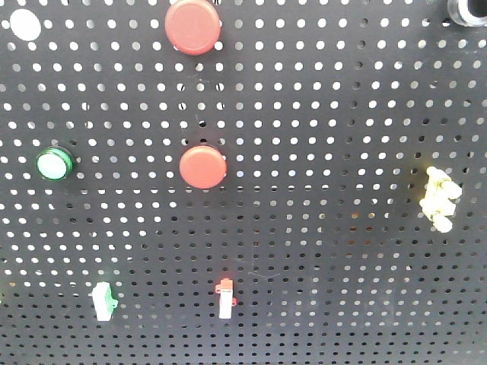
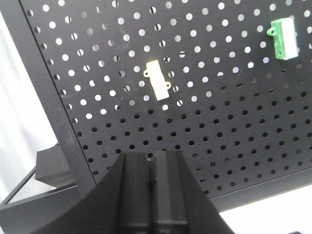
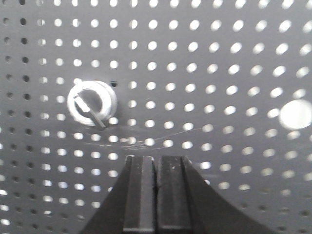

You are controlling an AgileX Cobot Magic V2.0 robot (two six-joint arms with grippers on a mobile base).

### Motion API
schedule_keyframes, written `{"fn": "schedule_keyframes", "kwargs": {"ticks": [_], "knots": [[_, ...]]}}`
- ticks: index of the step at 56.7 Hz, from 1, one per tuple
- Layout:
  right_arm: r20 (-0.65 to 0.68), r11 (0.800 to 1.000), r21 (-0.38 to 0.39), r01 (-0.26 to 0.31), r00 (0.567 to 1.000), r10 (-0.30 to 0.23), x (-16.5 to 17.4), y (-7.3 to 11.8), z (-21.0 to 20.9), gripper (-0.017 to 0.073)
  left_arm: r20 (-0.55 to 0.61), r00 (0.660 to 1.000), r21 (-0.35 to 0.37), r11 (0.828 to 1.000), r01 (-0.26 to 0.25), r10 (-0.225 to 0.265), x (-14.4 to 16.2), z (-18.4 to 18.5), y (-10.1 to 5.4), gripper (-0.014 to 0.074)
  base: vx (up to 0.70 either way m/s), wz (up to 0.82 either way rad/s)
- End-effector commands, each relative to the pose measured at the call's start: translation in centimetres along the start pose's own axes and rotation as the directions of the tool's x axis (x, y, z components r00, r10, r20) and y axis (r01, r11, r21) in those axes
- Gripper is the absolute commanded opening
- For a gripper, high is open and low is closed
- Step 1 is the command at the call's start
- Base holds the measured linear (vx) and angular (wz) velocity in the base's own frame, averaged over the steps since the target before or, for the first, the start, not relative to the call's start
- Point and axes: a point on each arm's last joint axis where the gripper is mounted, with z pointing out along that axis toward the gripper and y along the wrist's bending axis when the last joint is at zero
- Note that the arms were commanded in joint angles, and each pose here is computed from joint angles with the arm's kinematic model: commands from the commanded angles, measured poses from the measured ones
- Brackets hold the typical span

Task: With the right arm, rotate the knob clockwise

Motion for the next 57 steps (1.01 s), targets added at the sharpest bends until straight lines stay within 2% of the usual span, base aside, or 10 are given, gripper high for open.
{"fn": "schedule_keyframes", "kwargs": {"ticks": [1, 8, 14, 17, 20, 25, 36, 47, 53, 57], "knots": [[0.122, 0.999, -0.028, 0.015, 0.992, -0.011, -1.6, 0.4, 0.5, -0.0004, 0.061, 0.998, -0.005, 1.0, 0.01, -0.01, 0.3, -0.1, -0.2, -0.0006, 0.0, 0.0], [0.121, 0.986, -0.145, 0.082, 0.991, -0.065, -1.0, 2.3, 2.0, -0.0004, 0.061, 0.998, -0.005, 1.0, 0.01, -0.01, 0.3, -0.1, -0.2, -0.0006, 0.0, 0.0], [0.146, 0.942, -0.293, 0.166, 0.981, -0.127, -0.5, 5.2, 2.9, -0.0004, 0.061, 0.998, -0.005, 1.0, 0.01, -0.01, 0.3, -0.1, -0.2, -0.0006, 0.0, 0.0], [0.171, 0.915, -0.362, 0.179, 0.978, -0.124, -0.4, 6.7, 3.1, -0.0004, 0.061, 0.998, -0.005, 1.0, 0.01, -0.01, 0.3, -0.1, -0.2, -0.0006, 0.0, 0.0], [0.203, 0.898, -0.394, 0.197, 0.971, -0.125, -0.5, 7.4, 2.9, -0.0004, 0.061, 0.998, -0.005, 1.0, 0.01, -0.01, 0.3, -0.1, -0.2, -0.0006, 0.0, 0.0], [0.252, 0.884, -0.388, 0.26, 0.953, -0.17, -0.8, 7.8, 2.8, -0.0004, 0.061, 0.998, -0.005, 1.0, 0.01, -0.01, 0.3, -0.1, -0.2, -0.0006, 0.0, 0.0], [0.289, 0.867, -0.355, 0.349, 0.923, -0.253, -0.8, 7.7, 2.7, 0.0019, 0.061, 0.998, -0.005, 1.0, 0.01, -0.01, 0.3, -0.1, -0.2, -0.0006, 0.0, 0.0], [0.312, 0.848, -0.329, 0.415, 0.896, -0.317, -0.8, 7.6, 2.7, 0.0151, 0.061, 0.998, -0.005, 1.0, 0.01, -0.01, 0.3, -0.1, -0.2, -0.0006, 0.0, 0.0], [0.331, 0.826, -0.292, 0.482, 0.861, -0.385, -0.8, 7.4, 2.8, 0.0259, 0.061, 0.998, -0.005, 1.0, 0.01, -0.01, 0.3, -0.1, -0.2, -0.0006, 0.0, 0.0], [0.345, 0.805, -0.265, 0.532, 0.831, -0.435, -0.9, 7.3, 2.8, 0.0319, 0.061, 0.998, -0.005, 1.0, 0.01, -0.01, 0.3, -0.1, -0.2, -0.0006, 0.0, 0.0]]}}
